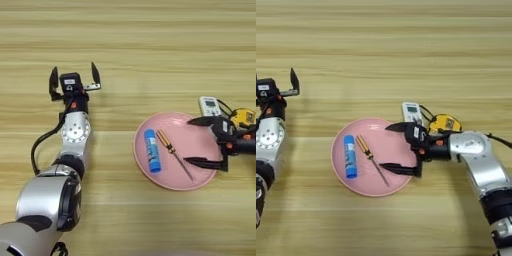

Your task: Move the objects on the table

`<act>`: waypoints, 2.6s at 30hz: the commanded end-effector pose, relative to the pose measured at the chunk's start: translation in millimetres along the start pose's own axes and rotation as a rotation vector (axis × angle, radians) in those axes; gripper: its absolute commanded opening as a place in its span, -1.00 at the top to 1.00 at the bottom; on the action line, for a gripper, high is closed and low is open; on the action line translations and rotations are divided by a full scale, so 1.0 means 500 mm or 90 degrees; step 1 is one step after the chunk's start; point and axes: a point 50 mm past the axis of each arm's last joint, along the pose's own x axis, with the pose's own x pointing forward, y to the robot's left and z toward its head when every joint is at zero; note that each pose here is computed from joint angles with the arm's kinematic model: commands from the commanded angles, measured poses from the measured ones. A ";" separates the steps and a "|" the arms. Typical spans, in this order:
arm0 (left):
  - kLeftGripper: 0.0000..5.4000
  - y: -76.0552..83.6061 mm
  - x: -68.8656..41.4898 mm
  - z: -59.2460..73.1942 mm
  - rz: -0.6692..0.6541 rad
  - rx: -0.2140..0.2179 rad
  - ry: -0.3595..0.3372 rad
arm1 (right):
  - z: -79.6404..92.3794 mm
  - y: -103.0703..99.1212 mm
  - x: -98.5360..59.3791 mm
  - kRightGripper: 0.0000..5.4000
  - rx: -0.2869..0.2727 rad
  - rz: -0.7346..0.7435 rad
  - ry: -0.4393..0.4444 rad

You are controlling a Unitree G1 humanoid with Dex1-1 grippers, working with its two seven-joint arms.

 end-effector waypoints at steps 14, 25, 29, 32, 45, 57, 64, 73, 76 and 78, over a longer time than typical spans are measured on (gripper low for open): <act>-1.00 -0.014 0.004 0.002 -0.016 0.005 0.006 | 0.008 0.015 0.044 -0.98 -0.022 0.055 0.032; -1.00 -0.019 0.002 0.001 -0.032 0.002 0.006 | 0.012 0.017 0.069 -0.98 -0.010 0.049 0.029; -1.00 -0.020 0.001 0.001 -0.034 0.001 0.005 | 0.008 0.021 0.080 -0.98 0.002 0.051 0.033; -1.00 -0.021 0.000 0.001 -0.035 0.000 0.004 | -0.003 0.020 0.086 -0.98 0.017 0.040 0.051; -1.00 -0.021 0.000 0.001 -0.037 -0.001 0.002 | -0.028 0.001 0.099 -0.56 0.056 -0.010 0.092; -1.00 -0.022 0.000 0.002 -0.037 -0.001 0.001 | -0.025 -0.001 0.098 -0.01 0.045 -0.011 0.088; -1.00 -0.023 0.000 0.002 -0.038 -0.002 0.000 | -0.024 -0.001 0.097 0.30 0.043 -0.010 0.087; -1.00 -0.023 -0.001 0.002 -0.038 -0.002 -0.002 | -0.020 -0.002 0.096 0.67 0.046 -0.012 0.081; -1.00 -0.022 -0.001 0.002 -0.038 -0.002 -0.002 | -0.014 -0.007 0.096 0.68 0.051 -0.018 0.070; -1.00 -0.021 -0.002 0.002 -0.038 -0.002 -0.003 | -0.005 -0.013 0.095 0.68 0.048 -0.029 0.058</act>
